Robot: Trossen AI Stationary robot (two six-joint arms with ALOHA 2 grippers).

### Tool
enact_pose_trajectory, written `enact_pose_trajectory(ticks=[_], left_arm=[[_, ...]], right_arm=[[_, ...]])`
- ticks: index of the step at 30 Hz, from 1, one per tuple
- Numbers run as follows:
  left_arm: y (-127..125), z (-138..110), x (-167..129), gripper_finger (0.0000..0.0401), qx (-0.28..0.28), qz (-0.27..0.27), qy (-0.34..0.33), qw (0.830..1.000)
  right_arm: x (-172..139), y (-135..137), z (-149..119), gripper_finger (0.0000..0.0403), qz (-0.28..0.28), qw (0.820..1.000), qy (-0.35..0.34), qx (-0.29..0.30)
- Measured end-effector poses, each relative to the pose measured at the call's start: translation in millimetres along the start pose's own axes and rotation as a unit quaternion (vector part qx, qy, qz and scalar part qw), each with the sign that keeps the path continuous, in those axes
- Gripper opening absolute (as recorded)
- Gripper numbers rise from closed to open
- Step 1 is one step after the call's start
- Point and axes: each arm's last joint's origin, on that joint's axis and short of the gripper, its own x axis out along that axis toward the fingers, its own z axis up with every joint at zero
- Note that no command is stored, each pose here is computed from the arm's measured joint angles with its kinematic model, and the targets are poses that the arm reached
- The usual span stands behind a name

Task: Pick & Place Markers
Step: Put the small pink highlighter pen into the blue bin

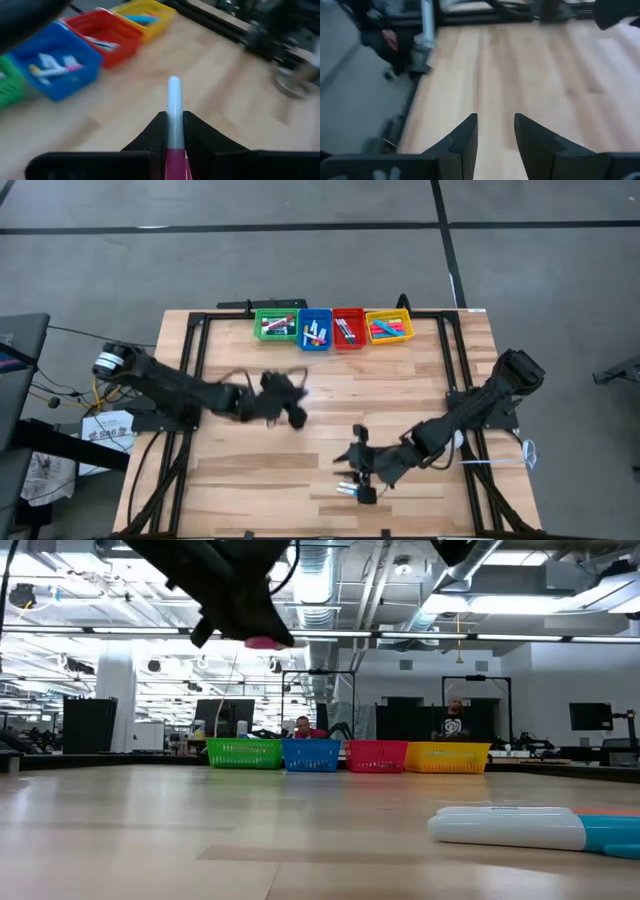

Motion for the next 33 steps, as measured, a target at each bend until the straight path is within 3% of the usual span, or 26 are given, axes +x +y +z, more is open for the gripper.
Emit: enact_pose_trajectory(ticks=[4,10,19,26,33], left_arm=[[34,31,13,0.0045,-0.024,0.023,-0.03,0.999],[83,60,53,0.0043,-0.054,0.008,-0.056,0.997],[154,69,114,0.0046,-0.128,-0.005,-0.106,0.986],[171,52,149,0.0058,-0.159,-0.005,-0.075,0.984],[170,54,154,0.0078,-0.155,-0.007,-0.092,0.984]], right_arm=[[-15,-24,15,0.0118,-0.025,1.0,0.003,-0.013],[-21,-63,23,0.0118,-0.077,0.996,0.029,-0.024],[-14,-119,24,0.0118,-0.156,0.985,0.071,0.012],[-13,-146,24,0.0118,-0.19,0.977,0.085,0.034],[-14,-157,23,0.0118,-0.203,0.974,0.09,0.043]])
